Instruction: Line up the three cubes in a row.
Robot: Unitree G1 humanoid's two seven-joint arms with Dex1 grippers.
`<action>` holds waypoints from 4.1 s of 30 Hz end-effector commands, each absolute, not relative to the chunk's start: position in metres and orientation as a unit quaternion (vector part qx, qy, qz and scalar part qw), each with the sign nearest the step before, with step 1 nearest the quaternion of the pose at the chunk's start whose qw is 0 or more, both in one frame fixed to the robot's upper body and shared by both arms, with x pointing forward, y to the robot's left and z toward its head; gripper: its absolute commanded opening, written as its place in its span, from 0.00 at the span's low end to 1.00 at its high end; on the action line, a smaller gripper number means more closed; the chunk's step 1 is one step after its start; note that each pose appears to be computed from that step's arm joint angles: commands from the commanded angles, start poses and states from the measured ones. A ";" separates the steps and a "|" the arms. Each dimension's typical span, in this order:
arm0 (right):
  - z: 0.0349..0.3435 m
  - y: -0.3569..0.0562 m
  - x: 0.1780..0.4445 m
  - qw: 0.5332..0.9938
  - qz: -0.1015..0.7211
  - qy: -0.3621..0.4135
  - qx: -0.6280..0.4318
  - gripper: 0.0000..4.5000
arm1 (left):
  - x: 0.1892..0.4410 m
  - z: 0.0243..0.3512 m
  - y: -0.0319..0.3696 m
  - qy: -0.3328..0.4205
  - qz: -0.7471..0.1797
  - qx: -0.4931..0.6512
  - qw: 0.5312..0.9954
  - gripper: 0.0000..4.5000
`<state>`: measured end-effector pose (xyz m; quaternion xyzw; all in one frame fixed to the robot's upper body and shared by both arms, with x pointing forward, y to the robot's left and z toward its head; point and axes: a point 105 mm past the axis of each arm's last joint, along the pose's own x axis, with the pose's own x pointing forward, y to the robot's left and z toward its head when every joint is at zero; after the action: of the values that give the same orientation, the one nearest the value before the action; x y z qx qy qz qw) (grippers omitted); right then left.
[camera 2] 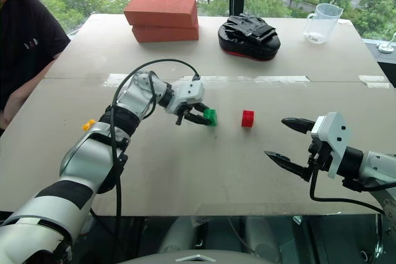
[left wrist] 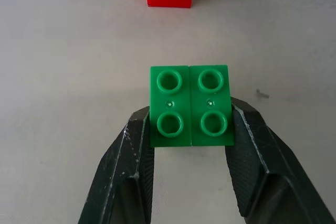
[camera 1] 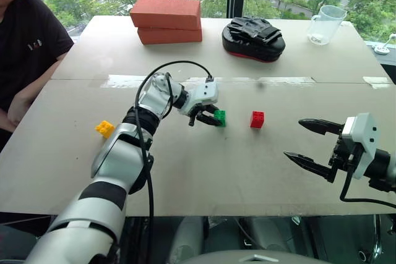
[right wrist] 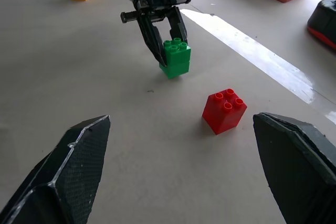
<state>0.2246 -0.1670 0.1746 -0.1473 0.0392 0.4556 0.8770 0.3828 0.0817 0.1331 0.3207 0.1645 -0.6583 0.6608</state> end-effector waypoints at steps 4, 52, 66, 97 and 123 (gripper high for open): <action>0.185 -0.168 0.222 0.878 0.451 0.024 -0.160 1.00 | 0.391 0.142 0.074 0.149 -0.643 0.340 0.670 0.28; 0.194 -0.094 0.234 0.769 0.635 -0.038 -0.065 1.00 | 0.269 0.187 0.328 0.275 -0.172 0.101 0.940 1.00; 0.192 -0.101 0.225 0.790 0.607 -0.028 -0.082 1.00 | 0.309 0.150 0.343 0.294 -0.206 0.153 0.921 0.79; 0.192 -0.130 0.211 0.840 0.533 -0.008 -0.102 1.00 | 0.370 0.161 0.148 0.157 -0.637 0.335 0.677 0.28; 0.192 -0.134 0.204 0.854 0.509 0.007 -0.110 1.00 | 0.387 0.162 0.155 0.170 -0.626 0.383 0.658 0.28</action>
<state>0.2067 -0.1351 0.1825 -0.0949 0.0236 0.5097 0.8548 0.3823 0.1576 0.1494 0.3704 0.1924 -0.6329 0.6520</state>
